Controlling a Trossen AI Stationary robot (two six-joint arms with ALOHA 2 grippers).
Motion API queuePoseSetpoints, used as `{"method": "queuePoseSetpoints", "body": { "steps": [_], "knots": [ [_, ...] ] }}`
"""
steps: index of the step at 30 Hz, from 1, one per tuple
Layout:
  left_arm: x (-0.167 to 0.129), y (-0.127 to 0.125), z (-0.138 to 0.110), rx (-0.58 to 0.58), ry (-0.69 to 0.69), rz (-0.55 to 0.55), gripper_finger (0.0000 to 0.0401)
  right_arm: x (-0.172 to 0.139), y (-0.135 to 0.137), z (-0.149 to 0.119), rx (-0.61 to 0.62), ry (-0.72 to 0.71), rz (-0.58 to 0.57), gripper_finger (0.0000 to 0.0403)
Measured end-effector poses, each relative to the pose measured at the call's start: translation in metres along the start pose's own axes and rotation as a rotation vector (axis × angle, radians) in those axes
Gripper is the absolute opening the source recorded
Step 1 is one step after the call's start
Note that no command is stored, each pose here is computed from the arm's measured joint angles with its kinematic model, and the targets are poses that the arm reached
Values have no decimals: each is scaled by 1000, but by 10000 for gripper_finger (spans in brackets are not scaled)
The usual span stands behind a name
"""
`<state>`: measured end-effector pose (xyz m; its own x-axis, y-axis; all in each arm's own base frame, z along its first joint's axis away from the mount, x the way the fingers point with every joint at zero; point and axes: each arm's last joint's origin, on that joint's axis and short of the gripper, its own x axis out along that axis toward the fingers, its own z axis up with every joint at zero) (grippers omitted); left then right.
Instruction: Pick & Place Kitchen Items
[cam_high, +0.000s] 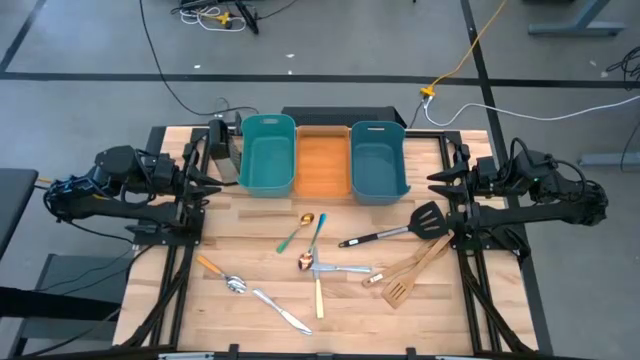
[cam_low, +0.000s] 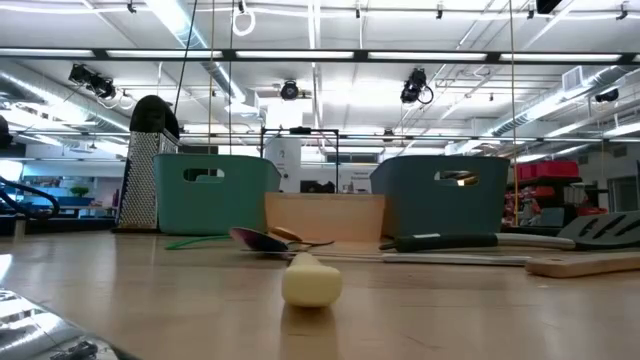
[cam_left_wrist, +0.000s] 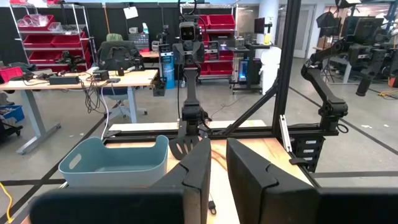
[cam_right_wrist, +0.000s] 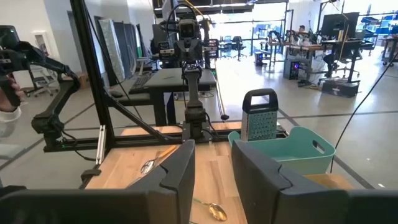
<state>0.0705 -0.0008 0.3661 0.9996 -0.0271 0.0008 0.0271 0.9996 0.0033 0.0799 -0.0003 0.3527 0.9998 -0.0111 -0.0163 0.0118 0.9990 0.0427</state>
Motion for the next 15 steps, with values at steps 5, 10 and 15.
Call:
{"method": "queuePoseSetpoints", "body": {
  "steps": [5, 10, 15],
  "knots": [
    [0, 0, 0, 0, -1, 0, 58, 0, 0, 0, 0, 0, 0, 118],
    [0, 0, 4, 1, -36, 0, 58, 0, 0, 0, 0, 0, 0, 118],
    [0, 1, 8, 1, -83, 29, 58, 0, 0, 0, 0, 0, 0, 118]
  ]
}}
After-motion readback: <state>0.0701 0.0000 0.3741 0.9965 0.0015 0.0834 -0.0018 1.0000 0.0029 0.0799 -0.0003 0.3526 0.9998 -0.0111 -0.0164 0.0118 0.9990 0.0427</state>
